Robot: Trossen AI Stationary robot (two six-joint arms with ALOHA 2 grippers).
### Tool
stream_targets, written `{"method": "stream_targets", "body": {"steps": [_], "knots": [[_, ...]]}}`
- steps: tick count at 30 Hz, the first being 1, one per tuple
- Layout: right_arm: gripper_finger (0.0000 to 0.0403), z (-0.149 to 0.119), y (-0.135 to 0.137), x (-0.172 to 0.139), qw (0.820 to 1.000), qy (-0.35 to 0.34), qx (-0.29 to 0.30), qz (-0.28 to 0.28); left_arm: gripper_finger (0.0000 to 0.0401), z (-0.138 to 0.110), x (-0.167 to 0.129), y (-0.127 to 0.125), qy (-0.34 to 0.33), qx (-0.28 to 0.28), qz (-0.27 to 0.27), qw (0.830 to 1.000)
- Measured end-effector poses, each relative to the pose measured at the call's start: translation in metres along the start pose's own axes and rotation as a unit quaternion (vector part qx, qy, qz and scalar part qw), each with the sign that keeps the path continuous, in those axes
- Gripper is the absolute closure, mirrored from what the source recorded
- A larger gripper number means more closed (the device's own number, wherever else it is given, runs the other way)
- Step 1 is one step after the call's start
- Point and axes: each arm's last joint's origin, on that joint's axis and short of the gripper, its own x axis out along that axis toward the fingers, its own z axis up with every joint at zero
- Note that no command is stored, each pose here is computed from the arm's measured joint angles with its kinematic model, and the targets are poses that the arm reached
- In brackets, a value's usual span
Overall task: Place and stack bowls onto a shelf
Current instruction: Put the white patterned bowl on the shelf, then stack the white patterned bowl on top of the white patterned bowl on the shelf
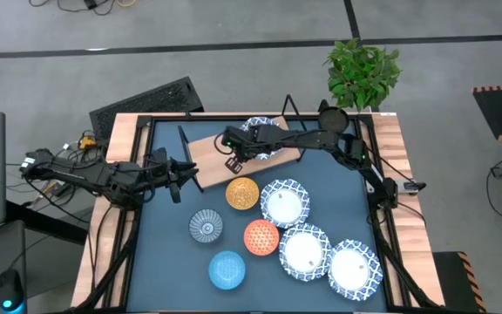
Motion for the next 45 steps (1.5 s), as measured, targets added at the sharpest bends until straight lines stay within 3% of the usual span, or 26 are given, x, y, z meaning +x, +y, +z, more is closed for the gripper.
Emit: {"method": "stream_targets", "body": {"steps": [16, 20, 24, 28, 32, 37, 41, 45], "knots": [[0.0381, -0.008, -0.003, 0.004, 0.999, 0.031, -0.006, -0.013, 0.0305, 0.0, 0.0, 0.0, 0.0, -0.006, 0.0, 1.0], [0.0372, -0.009, 0.002, -0.012, 0.999, 0.028, -0.025, -0.008, 0.0305, 0.0, 0.0, 0.0, 0.0, -0.007, 0.0, 1.0], [0.0364, -0.017, 0.004, -0.049, 0.996, 0.051, -0.067, -0.007, 0.0305, 0.0, 0.0, 0.0, 0.0, -0.008, 0.0, 1.0], [0.0362, -0.04, 0.001, -0.094, 0.984, 0.128, -0.122, -0.035, 0.0305, 0.0, 0.0, 0.0, 0.002, -0.02, -0.006, 1.0], [0.0346, -0.064, 0.0, -0.132, 0.97, 0.184, -0.129, -0.09, 0.0303, -0.001, 0.0, -0.001, 0.009, -0.011, -0.021, 1.0], [0.0293, -0.097, -0.001, -0.163, 0.971, 0.178, -0.117, -0.107, 0.0277, -0.001, 0.0, -0.001, 0.012, -0.006, -0.022, 1.0], [0.0227, -0.143, -0.015, -0.18, 0.973, 0.183, -0.067, -0.127, 0.0242, -0.003, 0.0, -0.001, 0.021, -0.002, -0.025, 0.999], [0.0167, -0.188, -0.031, -0.183, 0.984, 0.154, 0.021, -0.091, 0.021, -0.003, 0.0, -0.001, 0.02, -0.002, -0.025, 0.999]]}}
